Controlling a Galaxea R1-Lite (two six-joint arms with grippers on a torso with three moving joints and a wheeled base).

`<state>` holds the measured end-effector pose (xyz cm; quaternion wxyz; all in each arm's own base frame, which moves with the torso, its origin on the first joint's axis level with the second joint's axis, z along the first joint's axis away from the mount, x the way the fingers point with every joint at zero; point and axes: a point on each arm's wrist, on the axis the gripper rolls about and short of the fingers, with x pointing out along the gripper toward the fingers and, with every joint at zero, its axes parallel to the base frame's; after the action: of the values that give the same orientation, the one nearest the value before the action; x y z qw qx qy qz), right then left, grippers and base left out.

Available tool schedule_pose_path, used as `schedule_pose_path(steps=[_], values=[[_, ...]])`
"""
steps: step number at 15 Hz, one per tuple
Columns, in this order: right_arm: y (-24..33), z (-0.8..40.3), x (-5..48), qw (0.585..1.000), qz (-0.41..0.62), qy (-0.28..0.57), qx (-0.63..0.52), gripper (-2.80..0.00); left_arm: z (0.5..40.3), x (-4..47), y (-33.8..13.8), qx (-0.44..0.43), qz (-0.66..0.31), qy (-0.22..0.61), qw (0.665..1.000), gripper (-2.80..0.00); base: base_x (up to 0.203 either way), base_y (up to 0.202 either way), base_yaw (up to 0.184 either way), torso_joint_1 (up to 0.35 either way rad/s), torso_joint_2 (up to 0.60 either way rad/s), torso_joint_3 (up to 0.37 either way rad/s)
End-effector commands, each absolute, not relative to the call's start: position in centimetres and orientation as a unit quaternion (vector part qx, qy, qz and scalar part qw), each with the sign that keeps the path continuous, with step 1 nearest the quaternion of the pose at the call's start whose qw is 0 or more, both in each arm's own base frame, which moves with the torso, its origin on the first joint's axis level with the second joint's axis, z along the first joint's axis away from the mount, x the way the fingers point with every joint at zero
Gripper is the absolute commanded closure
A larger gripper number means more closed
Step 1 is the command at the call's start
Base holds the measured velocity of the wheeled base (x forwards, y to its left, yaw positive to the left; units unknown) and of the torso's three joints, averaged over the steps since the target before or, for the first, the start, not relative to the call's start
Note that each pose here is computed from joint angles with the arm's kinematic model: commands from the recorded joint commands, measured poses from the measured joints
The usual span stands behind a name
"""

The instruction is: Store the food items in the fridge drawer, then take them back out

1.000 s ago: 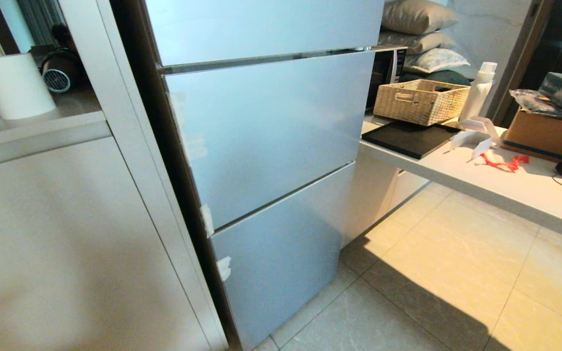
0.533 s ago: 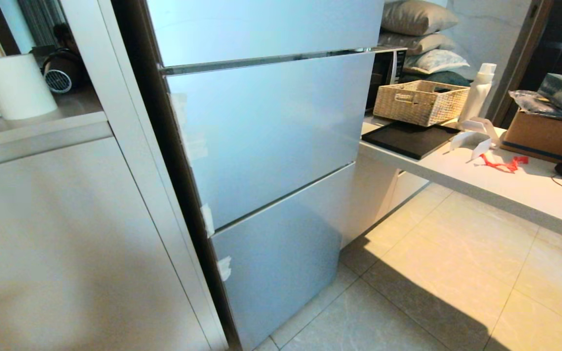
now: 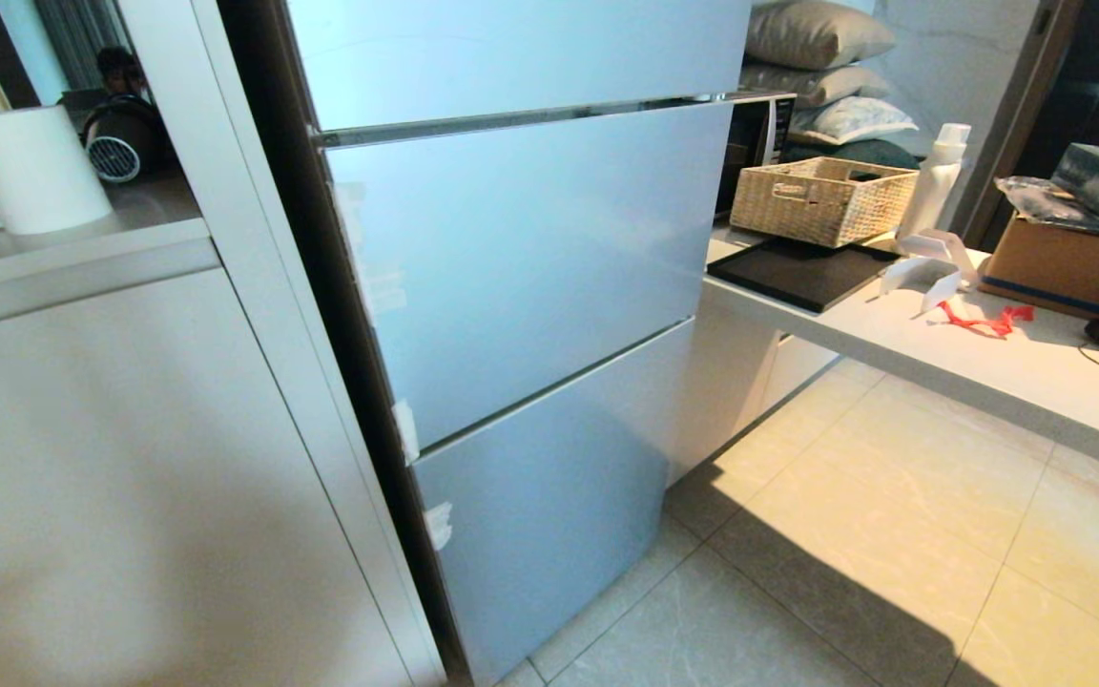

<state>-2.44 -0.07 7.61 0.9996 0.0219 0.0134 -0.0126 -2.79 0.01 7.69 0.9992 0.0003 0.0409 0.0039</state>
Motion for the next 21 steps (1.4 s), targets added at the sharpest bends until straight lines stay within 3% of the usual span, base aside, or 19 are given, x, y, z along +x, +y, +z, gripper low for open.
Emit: schedule_pose_path(steps=[1,3,5,8,12,15,21], values=[[-0.1,7.6,-2.4,1.0,-0.013,0.017,0.022,0.0,7.7,-2.8,0.0,0.005,0.004,0.041,0.999,0.0,0.0,0.0,0.0,0.0,0.0,0.0],[-0.1,7.6,-2.4,1.0,-0.013,0.017,0.022,0.0,8.1,-2.9,0.0,0.006,0.001,0.03,1.0,0.0,0.0,0.0,0.0,0.0,0.0,0.0],[-0.1,7.6,-2.4,1.0,-0.013,0.017,0.022,0.0,11.6,-3.7,-0.1,0.001,-0.011,-0.033,0.999,0.0,0.0,0.0,0.0,0.0,0.0,0.0],[-0.1,7.6,-2.4,1.0,-0.013,0.016,0.022,0.0,15.7,-1.6,-0.2,-0.044,-0.046,0.009,0.998,0.0,0.0,0.0,0.0,0.0,0.0,0.0],[-0.1,7.6,-2.4,1.0,-0.013,0.016,0.022,0.0,19.6,7.1,-0.5,-0.205,-0.072,0.128,0.968,0.0,0.0,0.0,0.0,0.0,0.0,0.0],[-0.1,7.6,-2.4,1.0,-0.013,0.017,0.022,0.0,20.6,15.2,-0.6,-0.316,-0.059,0.173,0.931,0.0,0.0,0.0,0.0,0.0,0.0,0.0],[-0.1,7.6,-2.4,1.0,-0.013,0.016,0.022,0.0,24.1,27.0,-1.9,-0.455,-0.031,0.107,0.884,0.0,0.0,0.0,0.0,0.0,0.0,0.0]])
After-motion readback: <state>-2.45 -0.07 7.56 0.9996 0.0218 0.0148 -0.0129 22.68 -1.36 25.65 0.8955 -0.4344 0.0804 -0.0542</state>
